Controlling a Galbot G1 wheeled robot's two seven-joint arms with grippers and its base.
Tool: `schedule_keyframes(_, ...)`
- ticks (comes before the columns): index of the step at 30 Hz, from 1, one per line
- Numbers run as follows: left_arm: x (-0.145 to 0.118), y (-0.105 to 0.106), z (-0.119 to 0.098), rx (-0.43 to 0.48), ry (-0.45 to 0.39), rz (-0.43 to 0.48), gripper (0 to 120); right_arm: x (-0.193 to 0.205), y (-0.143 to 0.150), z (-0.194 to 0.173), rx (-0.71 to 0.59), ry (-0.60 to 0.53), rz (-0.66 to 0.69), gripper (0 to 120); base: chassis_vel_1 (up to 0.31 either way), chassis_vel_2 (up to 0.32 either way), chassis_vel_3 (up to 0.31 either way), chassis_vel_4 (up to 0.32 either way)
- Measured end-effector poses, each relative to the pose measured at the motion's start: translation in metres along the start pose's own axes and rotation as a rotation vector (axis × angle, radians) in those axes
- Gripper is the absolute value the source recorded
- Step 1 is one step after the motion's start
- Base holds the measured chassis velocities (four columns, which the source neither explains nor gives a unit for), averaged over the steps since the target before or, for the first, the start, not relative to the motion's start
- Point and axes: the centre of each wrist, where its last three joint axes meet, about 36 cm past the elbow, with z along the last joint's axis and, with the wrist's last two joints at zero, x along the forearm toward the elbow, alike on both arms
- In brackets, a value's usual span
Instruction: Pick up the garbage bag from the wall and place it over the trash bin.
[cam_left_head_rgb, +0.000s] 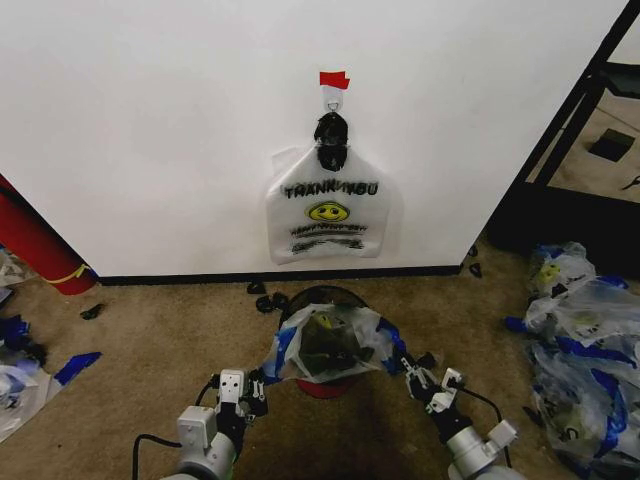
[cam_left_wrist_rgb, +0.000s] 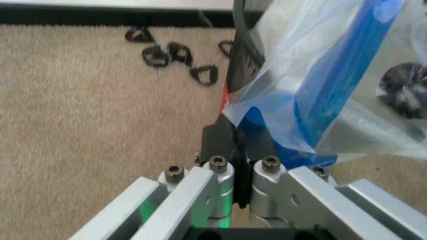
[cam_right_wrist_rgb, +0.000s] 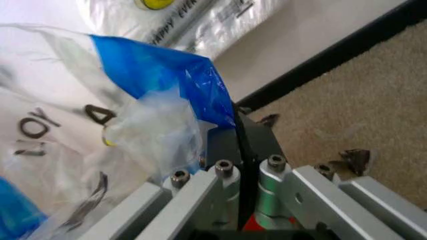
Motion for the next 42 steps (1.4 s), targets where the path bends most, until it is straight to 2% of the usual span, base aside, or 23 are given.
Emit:
schedule_keyframes(5,-0.004,0.004,0.003,-0.015,0.046,0.000,0,-0.006,-0.006,-0.002,0.015,0.028,0.023,0,0.000,0.000,0.000,0.000)
schedule_keyframes(18,-0.032,0.010,0.007,-0.059,0.075,-0.005,0,-0.035,-0.019,0.002,0.034,0.075,0.040,0,0.000,0.000,0.000,0.000)
schedule_keyframes(23,-0.043,0.011,0.002,-0.066,0.078,-0.002,0,-0.053,-0.024,0.001,0.041,0.087,0.048,0,0.000,0.000,0.000,0.000)
schedule_keyframes(30,-0.040,0.009,0.004,-0.088,0.108,0.023,0,-0.061,-0.028,0.000,0.076,0.130,0.049,0,0.000,0.000,0.000,0.000)
schedule_keyframes(42,-0.052,0.010,0.011,-0.122,0.122,0.008,0,-0.076,-0.037,-0.007,0.110,0.137,0.063,0,0.000,0.000,0.000,0.000)
